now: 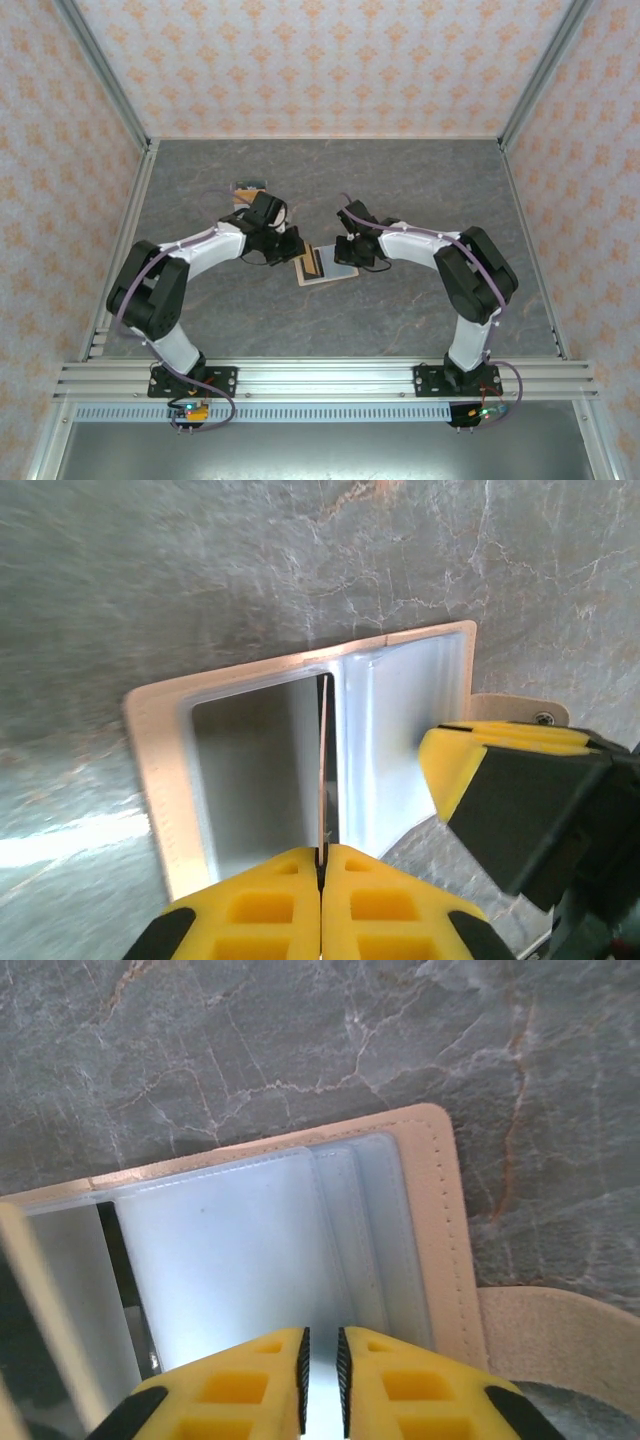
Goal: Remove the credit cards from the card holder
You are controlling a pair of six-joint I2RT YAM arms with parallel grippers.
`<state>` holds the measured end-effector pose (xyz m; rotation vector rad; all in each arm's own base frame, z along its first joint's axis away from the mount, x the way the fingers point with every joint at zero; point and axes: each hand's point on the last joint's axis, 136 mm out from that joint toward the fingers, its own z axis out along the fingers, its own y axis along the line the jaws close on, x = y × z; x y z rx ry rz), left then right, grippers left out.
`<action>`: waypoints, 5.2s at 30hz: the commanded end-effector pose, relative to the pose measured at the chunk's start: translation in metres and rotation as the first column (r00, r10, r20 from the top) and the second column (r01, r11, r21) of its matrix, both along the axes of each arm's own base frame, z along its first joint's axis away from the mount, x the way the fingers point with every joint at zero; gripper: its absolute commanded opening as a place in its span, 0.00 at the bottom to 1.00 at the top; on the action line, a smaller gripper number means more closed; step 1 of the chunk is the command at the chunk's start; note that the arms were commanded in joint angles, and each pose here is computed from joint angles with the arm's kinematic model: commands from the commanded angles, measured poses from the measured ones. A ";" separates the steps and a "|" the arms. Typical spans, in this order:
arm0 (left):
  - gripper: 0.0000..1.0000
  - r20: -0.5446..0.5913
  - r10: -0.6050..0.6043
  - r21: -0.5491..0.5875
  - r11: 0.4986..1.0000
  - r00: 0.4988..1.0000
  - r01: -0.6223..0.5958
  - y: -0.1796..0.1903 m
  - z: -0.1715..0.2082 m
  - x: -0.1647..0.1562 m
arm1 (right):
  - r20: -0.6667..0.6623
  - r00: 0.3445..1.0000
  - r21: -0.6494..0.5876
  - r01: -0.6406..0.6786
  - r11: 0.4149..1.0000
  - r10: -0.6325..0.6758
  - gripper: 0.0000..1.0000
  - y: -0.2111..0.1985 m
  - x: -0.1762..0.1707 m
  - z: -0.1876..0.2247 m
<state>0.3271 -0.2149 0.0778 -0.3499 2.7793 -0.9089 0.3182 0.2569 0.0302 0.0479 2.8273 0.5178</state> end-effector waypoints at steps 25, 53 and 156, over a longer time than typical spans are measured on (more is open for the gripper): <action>0.03 0.443 -0.436 0.750 0.659 0.783 -0.057 0.151 0.151 0.113 | 0.250 0.966 0.022 0.066 0.998 -0.070 0.99 -0.039 0.020 0.080; 0.00 -0.237 -0.898 0.867 -0.023 0.372 0.498 0.155 0.047 0.147 | 0.235 0.967 0.035 0.094 0.995 -0.099 0.99 -0.040 0.018 0.080; 0.58 0.241 0.079 0.381 0.909 0.967 -0.169 0.068 0.020 0.011 | -0.048 0.998 0.108 -0.024 0.994 0.030 0.32 0.051 -0.003 0.000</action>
